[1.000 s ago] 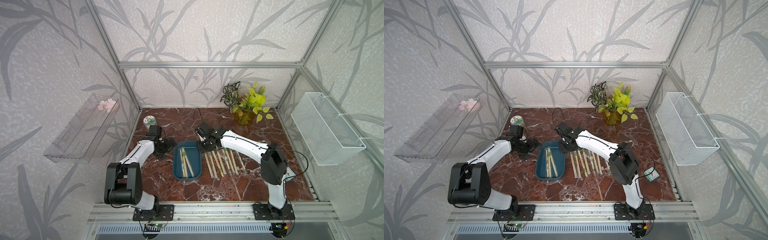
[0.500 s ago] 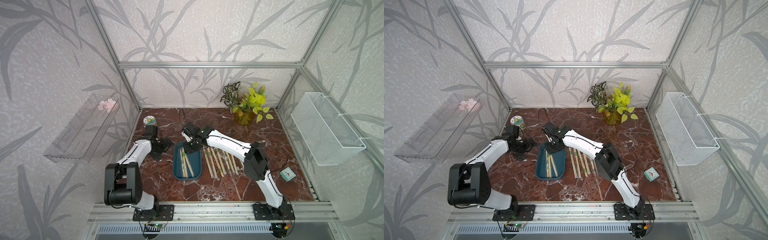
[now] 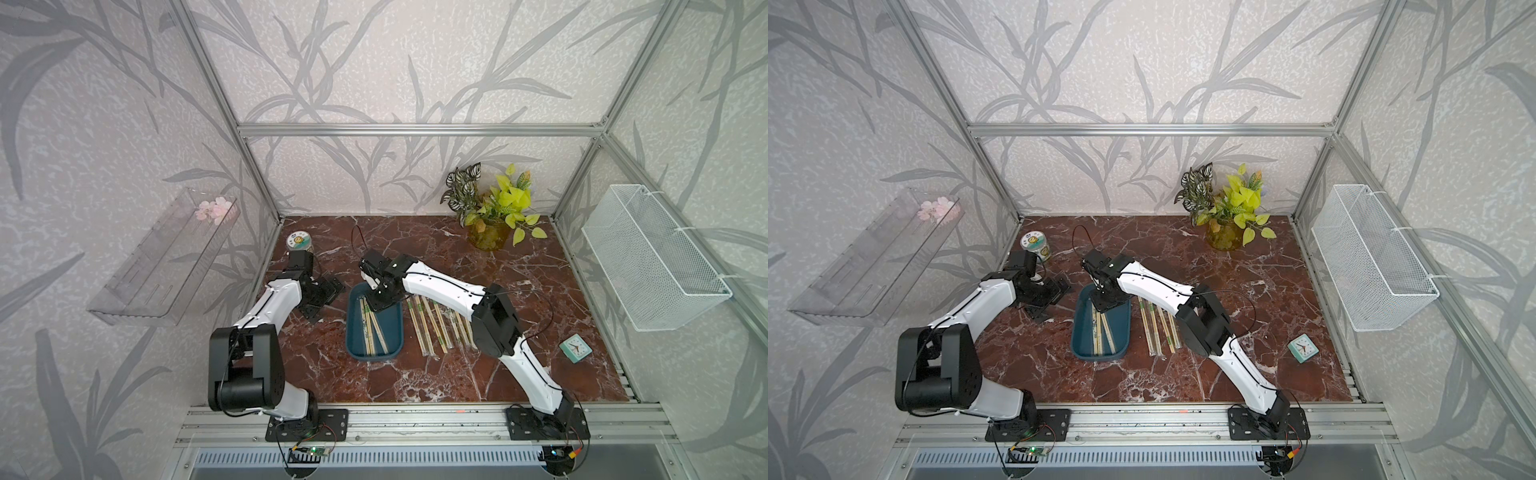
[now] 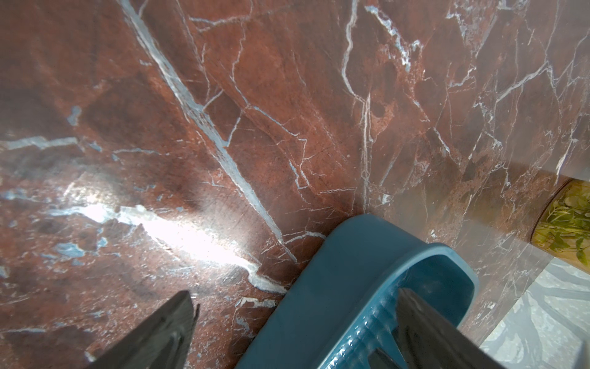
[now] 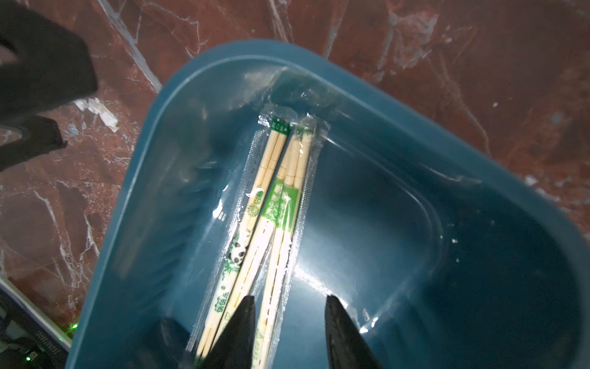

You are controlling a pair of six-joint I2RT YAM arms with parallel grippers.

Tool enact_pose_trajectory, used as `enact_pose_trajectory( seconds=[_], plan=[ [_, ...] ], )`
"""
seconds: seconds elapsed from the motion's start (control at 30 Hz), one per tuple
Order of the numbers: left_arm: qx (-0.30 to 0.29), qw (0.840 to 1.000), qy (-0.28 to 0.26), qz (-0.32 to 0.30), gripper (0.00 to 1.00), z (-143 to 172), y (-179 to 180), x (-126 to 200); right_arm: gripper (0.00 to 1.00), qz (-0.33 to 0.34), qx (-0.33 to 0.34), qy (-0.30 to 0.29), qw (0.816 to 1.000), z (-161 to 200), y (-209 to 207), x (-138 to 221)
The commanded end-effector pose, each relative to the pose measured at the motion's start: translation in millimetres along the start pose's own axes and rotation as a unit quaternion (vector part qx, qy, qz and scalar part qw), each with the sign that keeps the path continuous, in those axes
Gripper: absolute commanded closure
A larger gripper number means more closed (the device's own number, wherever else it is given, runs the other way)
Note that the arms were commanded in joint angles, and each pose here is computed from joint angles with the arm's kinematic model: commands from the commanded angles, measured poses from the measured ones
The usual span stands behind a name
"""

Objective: Take the paired disposable chopsticks out of the storage box
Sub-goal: Pick up the paired disposable chopsticks from the storage box.

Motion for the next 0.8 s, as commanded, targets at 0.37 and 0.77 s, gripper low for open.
enact_pose_trajectory(
  seconds=[0.37, 0.77],
  plan=[
    [-0.003, 1.000, 0.000, 0.006, 0.01, 3.4, 2.2, 3.5, 0.62, 0.038, 0.012, 0.031, 0.999, 7.1, -1.7, -33.0],
    [-0.005, 1.000, 0.001, 0.013, 0.01, 6.5, 3.5, 2.2, 0.66, 0.061, 0.010, 0.050, 0.997, 13.8, -9.4, -50.5]
  ],
)
Point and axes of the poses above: each gripper's point midway between its finger pads, its own x axis back along the fingers, its own y axis along the line the jaws close on, z = x × y, the point moved 2 cm from there along x, back along the fingers, and after that the axes turned 3 degrees about -x, right-handed, at the moved point
